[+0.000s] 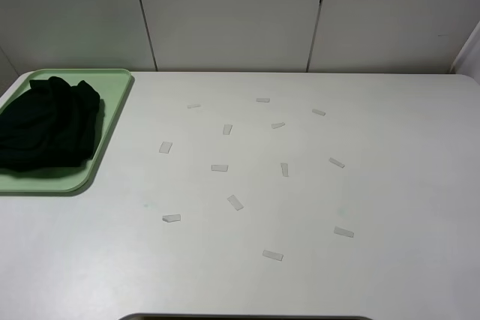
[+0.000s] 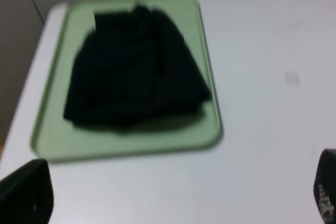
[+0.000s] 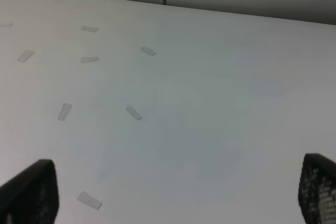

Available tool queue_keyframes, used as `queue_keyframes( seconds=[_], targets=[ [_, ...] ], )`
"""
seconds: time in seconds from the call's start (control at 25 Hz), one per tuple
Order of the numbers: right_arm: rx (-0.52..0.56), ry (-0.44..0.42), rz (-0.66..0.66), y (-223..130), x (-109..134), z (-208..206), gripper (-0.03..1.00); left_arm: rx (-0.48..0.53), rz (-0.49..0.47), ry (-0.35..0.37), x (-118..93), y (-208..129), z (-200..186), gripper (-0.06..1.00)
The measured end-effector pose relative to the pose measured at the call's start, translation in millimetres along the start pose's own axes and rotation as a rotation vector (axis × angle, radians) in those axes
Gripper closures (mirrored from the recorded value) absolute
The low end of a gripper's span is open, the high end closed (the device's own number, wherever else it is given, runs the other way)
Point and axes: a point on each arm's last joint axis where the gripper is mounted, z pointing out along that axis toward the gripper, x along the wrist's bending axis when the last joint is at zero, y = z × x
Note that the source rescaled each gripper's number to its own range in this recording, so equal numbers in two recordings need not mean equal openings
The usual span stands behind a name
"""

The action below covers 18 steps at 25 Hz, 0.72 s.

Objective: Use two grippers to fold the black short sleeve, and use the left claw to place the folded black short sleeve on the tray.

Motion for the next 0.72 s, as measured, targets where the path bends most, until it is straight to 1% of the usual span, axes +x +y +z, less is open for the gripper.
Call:
queue_keyframes(
  seconds=[0.12, 0.2, 0.72],
  targets=[
    [0.0, 0.0, 0.0, 0.0, 0.0, 0.0, -0.03, 0.072, -0.005, -0.009, -0.9, -6.9, 0.7, -0.06],
    [0.0, 0.0, 0.0, 0.0, 0.0, 0.0, -0.03, 0.099, -0.004, -0.009, -1.3, -10.7, 4.1, -0.06],
    [0.0, 0.0, 0.0, 0.0, 0.0, 0.0, -0.03, 0.104, -0.003, -0.011, -1.5, -11.7, 5.2, -0.06]
  ],
)
